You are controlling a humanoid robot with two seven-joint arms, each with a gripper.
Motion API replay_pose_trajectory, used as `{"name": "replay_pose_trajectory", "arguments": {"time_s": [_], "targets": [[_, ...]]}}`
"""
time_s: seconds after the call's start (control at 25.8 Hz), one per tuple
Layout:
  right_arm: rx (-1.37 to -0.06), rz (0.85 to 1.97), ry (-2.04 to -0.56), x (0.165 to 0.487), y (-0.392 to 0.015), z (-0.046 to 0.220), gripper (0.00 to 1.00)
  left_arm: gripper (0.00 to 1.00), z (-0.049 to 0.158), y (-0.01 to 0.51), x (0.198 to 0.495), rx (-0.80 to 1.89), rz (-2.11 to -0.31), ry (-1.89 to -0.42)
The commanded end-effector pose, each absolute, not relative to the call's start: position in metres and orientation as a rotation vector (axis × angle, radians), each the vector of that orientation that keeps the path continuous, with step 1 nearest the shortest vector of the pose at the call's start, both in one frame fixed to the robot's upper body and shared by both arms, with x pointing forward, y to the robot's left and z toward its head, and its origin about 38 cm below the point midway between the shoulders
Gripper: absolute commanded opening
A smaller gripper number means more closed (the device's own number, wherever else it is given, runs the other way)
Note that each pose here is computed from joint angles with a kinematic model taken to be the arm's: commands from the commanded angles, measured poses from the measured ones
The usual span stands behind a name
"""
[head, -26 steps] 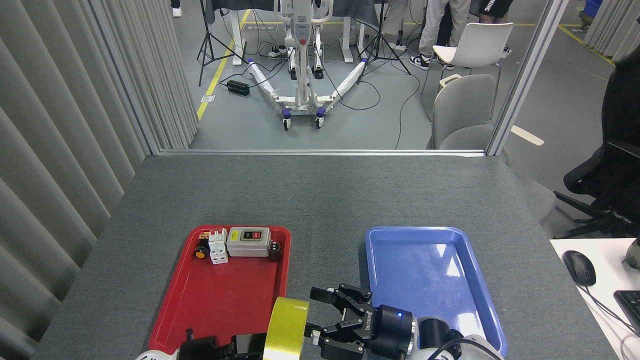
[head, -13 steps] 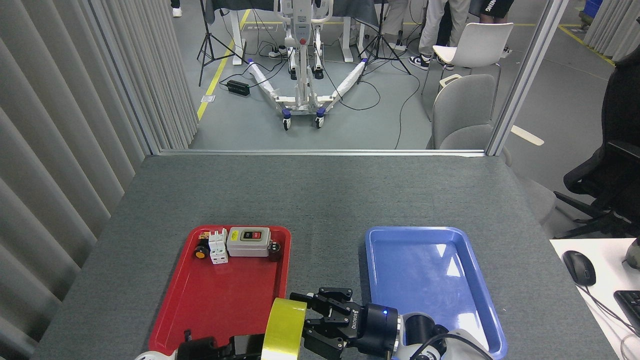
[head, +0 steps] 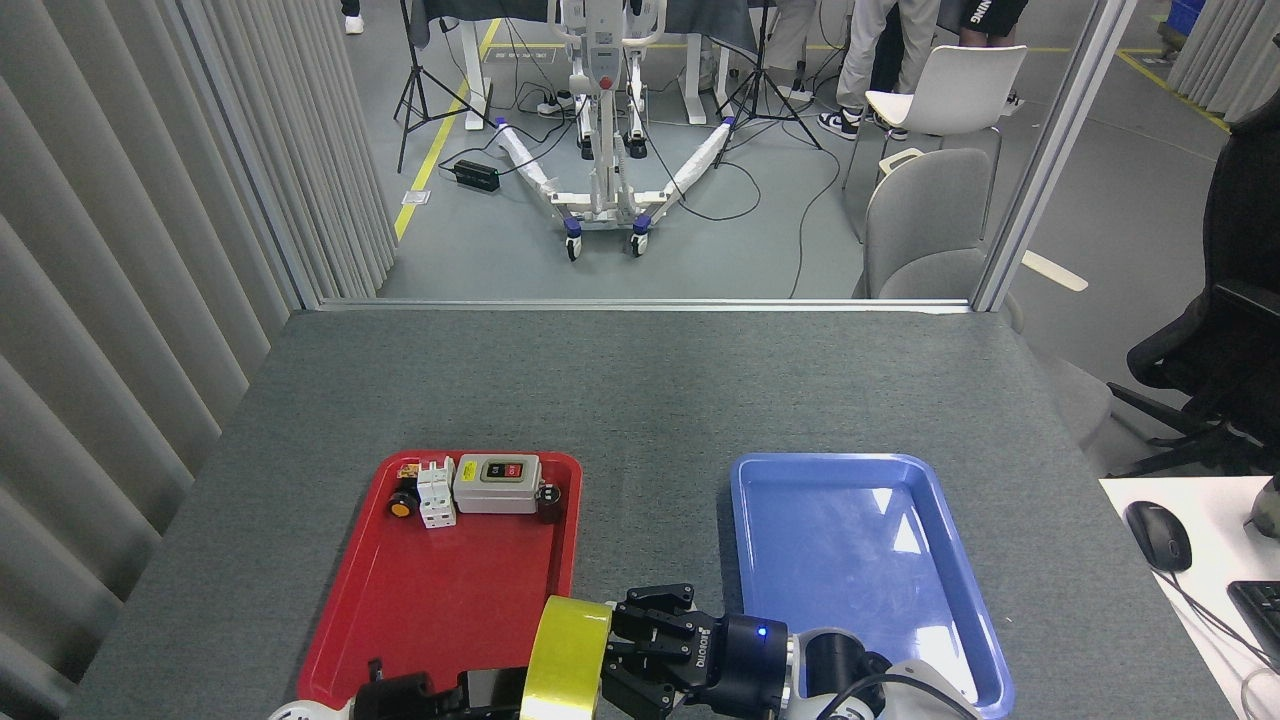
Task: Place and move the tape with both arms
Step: 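Grasp the tape with the right gripper and release the left gripper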
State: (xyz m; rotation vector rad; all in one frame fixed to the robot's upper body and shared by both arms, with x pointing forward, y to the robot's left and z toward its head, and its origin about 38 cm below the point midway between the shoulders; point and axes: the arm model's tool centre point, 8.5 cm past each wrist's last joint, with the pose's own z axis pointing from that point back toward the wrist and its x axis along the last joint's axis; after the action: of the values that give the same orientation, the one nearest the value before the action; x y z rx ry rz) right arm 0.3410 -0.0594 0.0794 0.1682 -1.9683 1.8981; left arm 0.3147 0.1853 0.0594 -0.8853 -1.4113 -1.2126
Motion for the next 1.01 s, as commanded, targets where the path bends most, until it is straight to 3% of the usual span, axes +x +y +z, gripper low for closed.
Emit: {"name": "replay_pose_trajectory", "arguments": {"time_s": [0.0,0.35,0.43,0.5,0.62,0.81,0.89,0.97], "targets": [[0.172,1.911,-1.957,0.34,-0.06,0.078,0.33,0.0,0.061,0.186,0.317,-0.878,-1.206,-1.418],[0.17,1.915,-1.951,0.34,-0.061,0.077,0.28,0.0,0.061,0.187,0.32,-0.878,-1.204,-1.42],[0.17,1.915,-1.951,0.34,-0.061,0.077,0.28,0.14,0.06,0.187,0.32,-0.88,-1.201,-1.416],[0.169,1.916,-1.95,0.34,-0.062,0.077,0.28,0.38,0.059,0.187,0.32,-0.88,-1.197,-1.415],[0.168,1.917,-1.948,0.34,-0.063,0.076,0.28,0.59,0.059,0.19,0.32,-0.869,-1.194,-1.422],[0.168,1.917,-1.946,0.34,-0.063,0.076,0.28,0.79,0.058,0.193,0.32,-0.85,-1.203,-1.438],[0.171,1.916,-1.944,0.339,-0.063,0.075,0.28,0.94,0.058,0.194,0.32,-0.842,-1.205,-1.444],[0.172,1.915,-1.943,0.339,-0.063,0.074,0.28,0.98,0.058,0.197,0.32,-0.825,-1.209,-1.458]]}}
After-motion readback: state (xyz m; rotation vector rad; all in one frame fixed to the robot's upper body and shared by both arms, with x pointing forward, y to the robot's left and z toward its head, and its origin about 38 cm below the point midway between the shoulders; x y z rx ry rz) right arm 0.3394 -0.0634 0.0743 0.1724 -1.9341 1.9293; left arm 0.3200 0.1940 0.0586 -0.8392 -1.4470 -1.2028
